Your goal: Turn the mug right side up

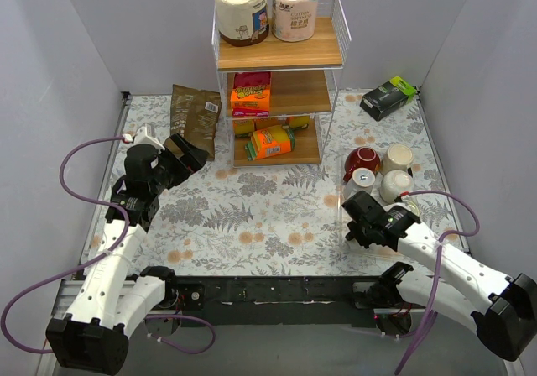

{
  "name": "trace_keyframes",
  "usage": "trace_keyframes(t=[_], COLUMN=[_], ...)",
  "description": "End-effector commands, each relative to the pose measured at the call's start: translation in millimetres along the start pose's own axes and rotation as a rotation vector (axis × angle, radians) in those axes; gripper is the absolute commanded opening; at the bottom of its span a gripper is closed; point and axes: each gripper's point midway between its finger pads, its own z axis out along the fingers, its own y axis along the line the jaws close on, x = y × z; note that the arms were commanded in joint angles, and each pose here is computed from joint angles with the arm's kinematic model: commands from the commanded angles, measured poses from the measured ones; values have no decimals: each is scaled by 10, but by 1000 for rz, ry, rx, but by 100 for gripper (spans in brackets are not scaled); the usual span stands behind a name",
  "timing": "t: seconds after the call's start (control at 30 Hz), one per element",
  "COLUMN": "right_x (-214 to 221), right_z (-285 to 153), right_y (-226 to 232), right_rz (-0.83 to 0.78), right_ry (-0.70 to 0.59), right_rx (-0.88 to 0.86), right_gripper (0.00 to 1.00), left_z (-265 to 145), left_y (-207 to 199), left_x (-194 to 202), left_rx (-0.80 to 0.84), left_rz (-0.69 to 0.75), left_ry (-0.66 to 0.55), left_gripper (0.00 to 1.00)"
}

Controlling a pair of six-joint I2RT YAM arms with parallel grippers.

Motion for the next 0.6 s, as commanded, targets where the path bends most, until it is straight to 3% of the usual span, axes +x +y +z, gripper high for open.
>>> trace_keyframes(t=[0.0, 0.1, 0.57], right_x=[-72, -77, -139], right_z=[51, 41, -295], right_y=[-84, -60, 287], right_rz=[11, 0, -61], right_ry=[-52, -51, -17], right_rx=[33, 20, -157], right_gripper=[22, 1, 1], left_z=[-15, -15, -94], left_y=[-30, -63, -258], left_x=[142, 220, 501], left_rx=[40, 68, 225], left_rz=[6, -19, -83], left_ry=[68, 99, 214], left_gripper=[98, 98, 98])
